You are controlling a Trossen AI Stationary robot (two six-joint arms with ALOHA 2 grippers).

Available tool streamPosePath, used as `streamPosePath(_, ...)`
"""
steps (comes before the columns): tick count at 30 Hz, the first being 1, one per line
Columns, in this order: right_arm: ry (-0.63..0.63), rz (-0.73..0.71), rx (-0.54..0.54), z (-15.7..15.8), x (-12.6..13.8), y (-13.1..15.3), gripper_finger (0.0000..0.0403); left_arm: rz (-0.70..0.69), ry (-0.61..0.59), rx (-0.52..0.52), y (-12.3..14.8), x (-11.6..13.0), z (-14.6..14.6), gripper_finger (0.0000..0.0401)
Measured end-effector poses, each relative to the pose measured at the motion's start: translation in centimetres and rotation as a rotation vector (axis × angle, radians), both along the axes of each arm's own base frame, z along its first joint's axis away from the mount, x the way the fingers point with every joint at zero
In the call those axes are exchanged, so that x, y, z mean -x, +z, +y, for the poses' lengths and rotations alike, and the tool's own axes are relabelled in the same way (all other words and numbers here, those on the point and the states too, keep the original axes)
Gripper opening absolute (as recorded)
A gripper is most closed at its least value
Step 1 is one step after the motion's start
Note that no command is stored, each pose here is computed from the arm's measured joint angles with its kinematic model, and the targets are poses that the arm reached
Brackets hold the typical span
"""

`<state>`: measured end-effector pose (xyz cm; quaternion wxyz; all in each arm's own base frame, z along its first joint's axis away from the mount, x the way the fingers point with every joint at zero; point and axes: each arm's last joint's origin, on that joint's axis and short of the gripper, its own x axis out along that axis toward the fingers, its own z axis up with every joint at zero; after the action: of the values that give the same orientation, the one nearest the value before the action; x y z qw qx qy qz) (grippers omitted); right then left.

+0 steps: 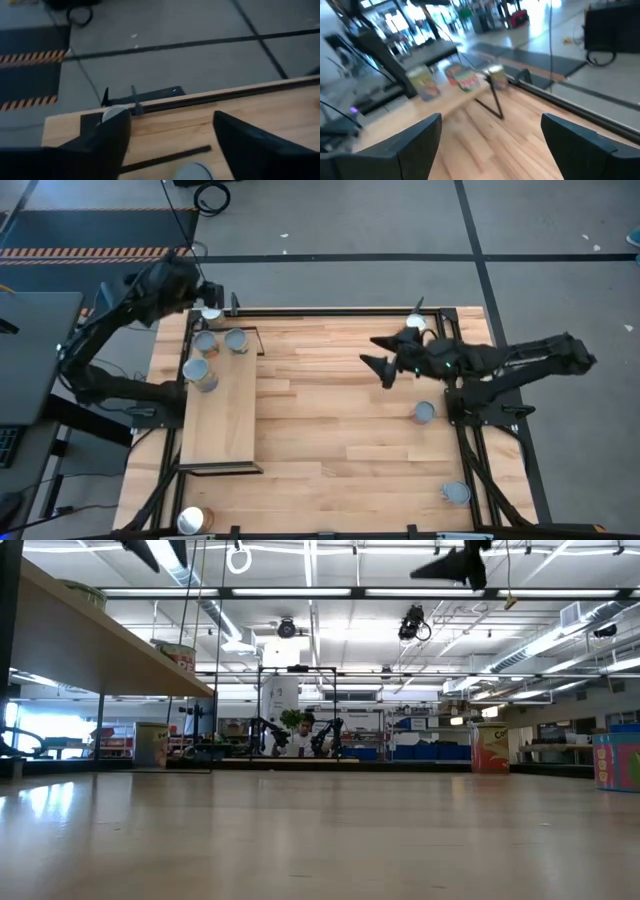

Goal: Pick and place cans onto a shelf
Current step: Put the canned peaches on the shelf aligned with the other canned peaches

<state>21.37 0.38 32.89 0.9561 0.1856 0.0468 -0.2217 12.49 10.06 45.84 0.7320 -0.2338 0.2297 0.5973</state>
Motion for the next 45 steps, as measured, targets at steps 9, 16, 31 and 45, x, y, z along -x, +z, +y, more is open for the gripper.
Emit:
streamPosePath(9, -0.046, 0.151, -0.067, -4.9, -0.8, -2.2, 0.0349, 0.083, 0.093, 0.192, -2.4, 0.7, 7.3, 0.0358)
streamPosePath(16, 0.003, 0.223, -0.041, -6.8, -1.1, -3.0, 0.0349, 0.074, 0.132, 0.312, -4.3, 0.6, 10.4, 0.0358)
streamPosePath(31, 0.087, 0.385, 0.045, -11.6, 0.4, -4.4, 0.0349, 0.086, 0.442, 0.472, -13.0, -2.3, 14.0, 0.0357)
streamPosePath(45, 0.122, 0.368, 0.047, -13.6, 1.0, -4.7, 0.0349, -0.155, 0.91, 0.422, -21.5, -1.5, 14.1, 0.0357)
